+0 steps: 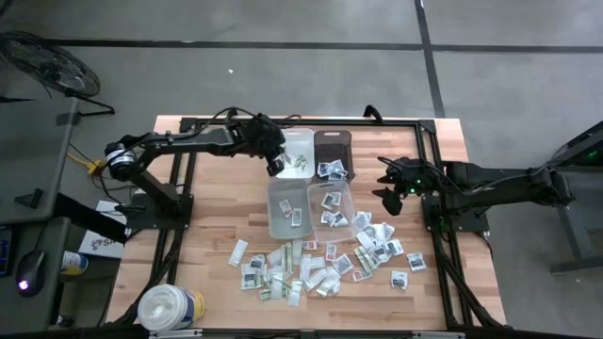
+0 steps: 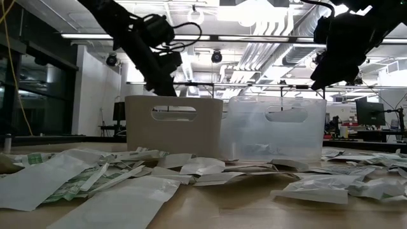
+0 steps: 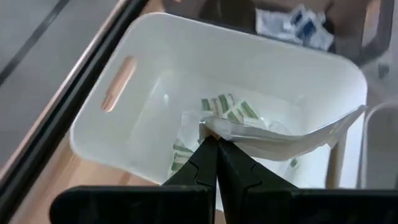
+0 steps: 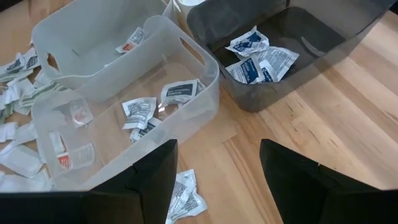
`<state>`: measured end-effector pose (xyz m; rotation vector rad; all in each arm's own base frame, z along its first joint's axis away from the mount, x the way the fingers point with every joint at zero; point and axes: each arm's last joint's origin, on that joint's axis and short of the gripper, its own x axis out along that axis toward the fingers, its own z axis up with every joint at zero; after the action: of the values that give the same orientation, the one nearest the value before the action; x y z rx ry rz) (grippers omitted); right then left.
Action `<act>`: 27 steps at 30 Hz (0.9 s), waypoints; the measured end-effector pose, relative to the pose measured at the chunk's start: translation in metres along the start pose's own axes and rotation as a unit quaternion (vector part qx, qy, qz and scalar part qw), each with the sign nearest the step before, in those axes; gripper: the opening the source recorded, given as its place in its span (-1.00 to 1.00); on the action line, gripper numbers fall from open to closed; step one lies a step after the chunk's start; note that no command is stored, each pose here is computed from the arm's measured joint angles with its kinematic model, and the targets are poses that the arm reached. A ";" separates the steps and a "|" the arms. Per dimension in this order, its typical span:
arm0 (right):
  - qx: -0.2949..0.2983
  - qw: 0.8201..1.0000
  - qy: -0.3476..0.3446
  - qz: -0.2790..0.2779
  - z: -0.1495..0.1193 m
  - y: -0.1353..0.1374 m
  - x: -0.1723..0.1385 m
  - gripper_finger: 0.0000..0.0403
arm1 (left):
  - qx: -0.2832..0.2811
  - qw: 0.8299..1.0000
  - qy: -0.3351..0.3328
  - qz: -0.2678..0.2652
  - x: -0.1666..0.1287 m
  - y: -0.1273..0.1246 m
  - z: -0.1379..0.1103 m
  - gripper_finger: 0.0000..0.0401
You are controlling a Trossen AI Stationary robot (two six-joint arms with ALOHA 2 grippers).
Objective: Pick & Place First Aid Supplies
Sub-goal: Put the green bandage pack into the white bin
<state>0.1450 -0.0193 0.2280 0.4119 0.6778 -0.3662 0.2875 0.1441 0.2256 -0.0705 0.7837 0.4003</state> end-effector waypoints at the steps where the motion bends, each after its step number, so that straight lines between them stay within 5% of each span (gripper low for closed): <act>1: 0.003 1.000 0.000 0.000 0.000 0.000 0.000 0.10 | 0.014 1.000 0.003 -0.002 0.003 0.000 0.001 -1.00; 8: 0.008 1.000 0.001 0.002 0.000 0.000 0.000 0.10 | 0.078 0.997 0.004 0.003 0.017 0.002 0.015 -0.96; 14: 0.012 1.000 0.002 0.003 0.000 0.000 0.000 0.10 | 0.126 0.992 0.004 0.016 0.015 0.004 0.024 -0.69; 21: 0.012 1.000 0.003 0.003 0.000 0.000 0.000 0.10 | 0.132 0.990 0.034 0.036 0.014 0.005 0.022 -0.34; 27: 0.012 1.000 0.003 0.003 0.000 0.000 0.000 0.10 | 0.125 0.991 0.051 0.000 0.014 0.003 0.017 -0.25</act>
<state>0.1449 -0.0190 0.2279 0.4381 0.6780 -0.3674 0.3067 0.1546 0.2286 0.1443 0.9284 0.2966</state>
